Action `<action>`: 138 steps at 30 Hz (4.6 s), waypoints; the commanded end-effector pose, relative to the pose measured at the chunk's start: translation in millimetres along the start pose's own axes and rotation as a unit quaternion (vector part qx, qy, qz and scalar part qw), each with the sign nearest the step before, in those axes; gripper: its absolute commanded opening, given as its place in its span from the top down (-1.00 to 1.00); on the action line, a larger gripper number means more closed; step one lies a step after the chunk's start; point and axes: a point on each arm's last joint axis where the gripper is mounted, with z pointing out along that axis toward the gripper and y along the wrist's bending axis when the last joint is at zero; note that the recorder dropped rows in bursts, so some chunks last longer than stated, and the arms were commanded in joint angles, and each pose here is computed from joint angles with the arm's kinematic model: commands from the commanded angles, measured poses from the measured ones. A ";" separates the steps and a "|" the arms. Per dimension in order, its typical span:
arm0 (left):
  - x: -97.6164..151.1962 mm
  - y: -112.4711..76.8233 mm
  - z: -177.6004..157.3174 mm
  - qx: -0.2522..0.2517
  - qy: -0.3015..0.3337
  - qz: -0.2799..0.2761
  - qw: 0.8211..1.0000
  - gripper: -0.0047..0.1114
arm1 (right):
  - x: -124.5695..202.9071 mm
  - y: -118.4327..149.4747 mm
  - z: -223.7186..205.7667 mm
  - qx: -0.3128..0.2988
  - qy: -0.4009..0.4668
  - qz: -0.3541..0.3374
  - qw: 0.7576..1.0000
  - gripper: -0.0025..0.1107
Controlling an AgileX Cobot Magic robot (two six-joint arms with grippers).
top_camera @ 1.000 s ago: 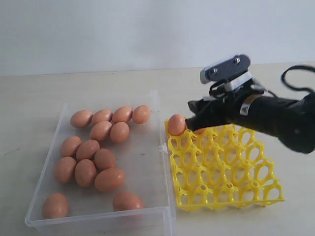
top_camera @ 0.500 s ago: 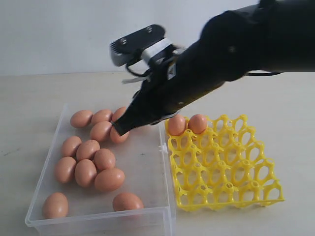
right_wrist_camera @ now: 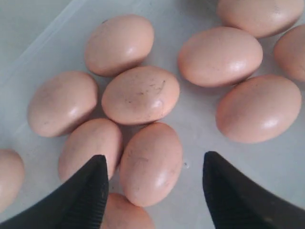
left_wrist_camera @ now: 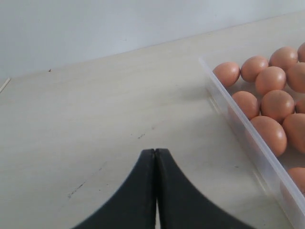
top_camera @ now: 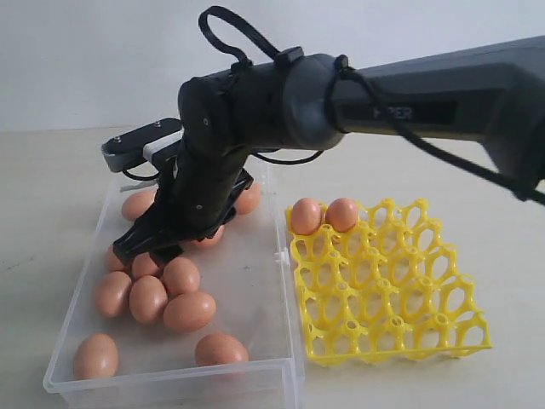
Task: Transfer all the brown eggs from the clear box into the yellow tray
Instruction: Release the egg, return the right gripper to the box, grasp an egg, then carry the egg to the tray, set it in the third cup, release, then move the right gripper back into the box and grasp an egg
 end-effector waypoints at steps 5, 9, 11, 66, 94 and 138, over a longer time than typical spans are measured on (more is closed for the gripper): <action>-2.3 0.2 -0.9 -0.001 -0.009 -0.006 1.000 0.92 | -9.4 -3.0 24.5 0.018 0.066 0.015 0.998 -0.06; -2.3 0.2 -0.9 -0.001 -0.009 -0.006 1.000 0.92 | -11.0 -2.7 32.1 0.014 0.072 0.017 0.997 -0.06; -2.3 0.2 -0.9 -0.001 -0.009 -0.006 1.000 0.92 | -8.8 -3.3 39.9 0.013 0.079 0.018 0.997 -0.06; -2.3 0.2 -0.9 -0.001 -0.009 -0.006 1.000 0.92 | 186.5 -179.3 -20.9 0.192 -0.332 0.136 0.914 0.96; -2.3 0.2 -0.9 -0.001 -0.009 -0.006 1.000 0.92 | 121.7 -105.2 -177.4 0.174 -0.240 0.079 0.952 0.96; -2.3 0.2 -0.9 -0.001 -0.009 -0.006 1.000 0.92 | 13.3 5.5 50.2 -0.012 0.138 0.229 0.964 0.17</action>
